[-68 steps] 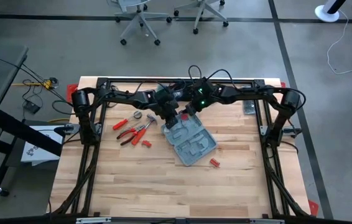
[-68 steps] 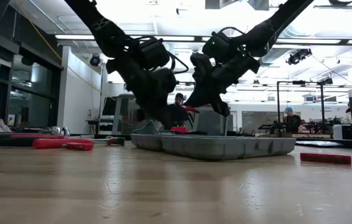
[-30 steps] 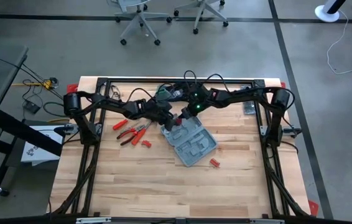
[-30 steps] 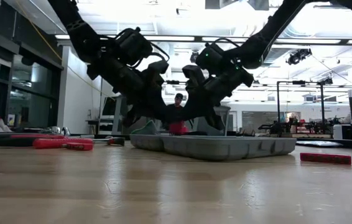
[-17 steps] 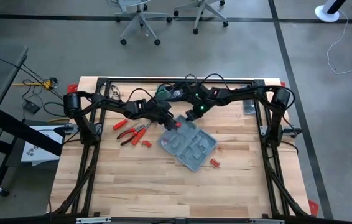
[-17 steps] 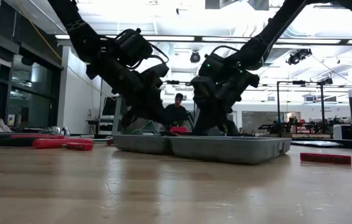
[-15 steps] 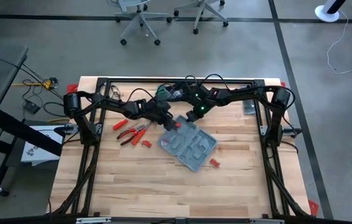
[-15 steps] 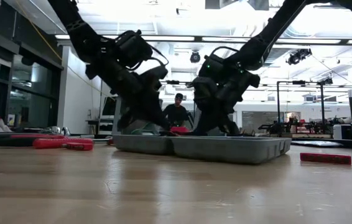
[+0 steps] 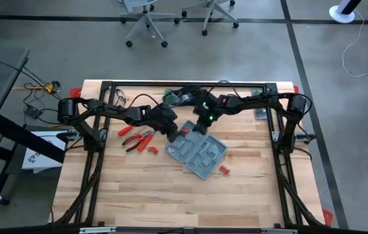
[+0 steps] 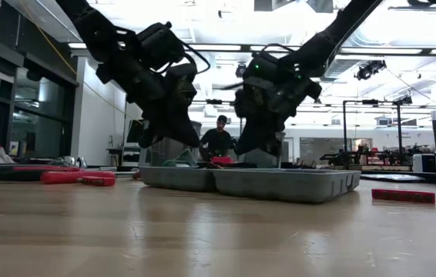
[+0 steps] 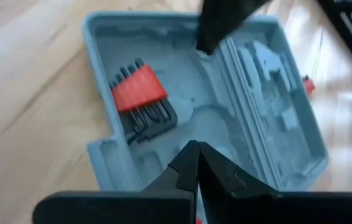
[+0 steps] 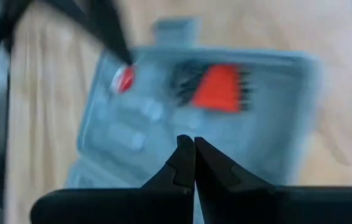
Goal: Prefit tool cases
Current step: Remove the set of hex keys from the tool case
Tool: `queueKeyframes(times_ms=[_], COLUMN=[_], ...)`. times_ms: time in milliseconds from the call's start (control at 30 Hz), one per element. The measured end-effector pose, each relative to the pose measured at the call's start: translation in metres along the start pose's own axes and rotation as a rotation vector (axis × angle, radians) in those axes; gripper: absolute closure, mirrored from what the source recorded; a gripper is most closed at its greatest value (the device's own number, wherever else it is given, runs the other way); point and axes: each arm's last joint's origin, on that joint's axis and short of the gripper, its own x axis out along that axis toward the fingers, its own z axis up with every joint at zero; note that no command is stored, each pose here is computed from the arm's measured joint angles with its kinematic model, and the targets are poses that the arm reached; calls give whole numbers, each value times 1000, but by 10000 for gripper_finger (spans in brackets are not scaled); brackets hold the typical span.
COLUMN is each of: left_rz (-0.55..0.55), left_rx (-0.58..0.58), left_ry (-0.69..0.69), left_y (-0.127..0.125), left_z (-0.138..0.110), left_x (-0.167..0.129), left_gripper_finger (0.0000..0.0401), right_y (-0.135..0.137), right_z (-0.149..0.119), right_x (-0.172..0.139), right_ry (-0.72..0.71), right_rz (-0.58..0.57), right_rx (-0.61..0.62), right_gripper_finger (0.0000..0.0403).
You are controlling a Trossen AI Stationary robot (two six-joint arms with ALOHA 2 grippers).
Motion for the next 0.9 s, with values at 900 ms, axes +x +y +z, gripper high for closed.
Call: queueKeyframes(times_ms=[900], left_rz=[81], left_rx=[-49], left_ry=[24], left_y=[0], left_z=[-17], left_x=[27], left_gripper_finger=[401], right_y=[-5], right_z=[13], right_x=[3], right_ry=[9], right_rz=[-206], right_rx=[-205], right_gripper_finger=[403])
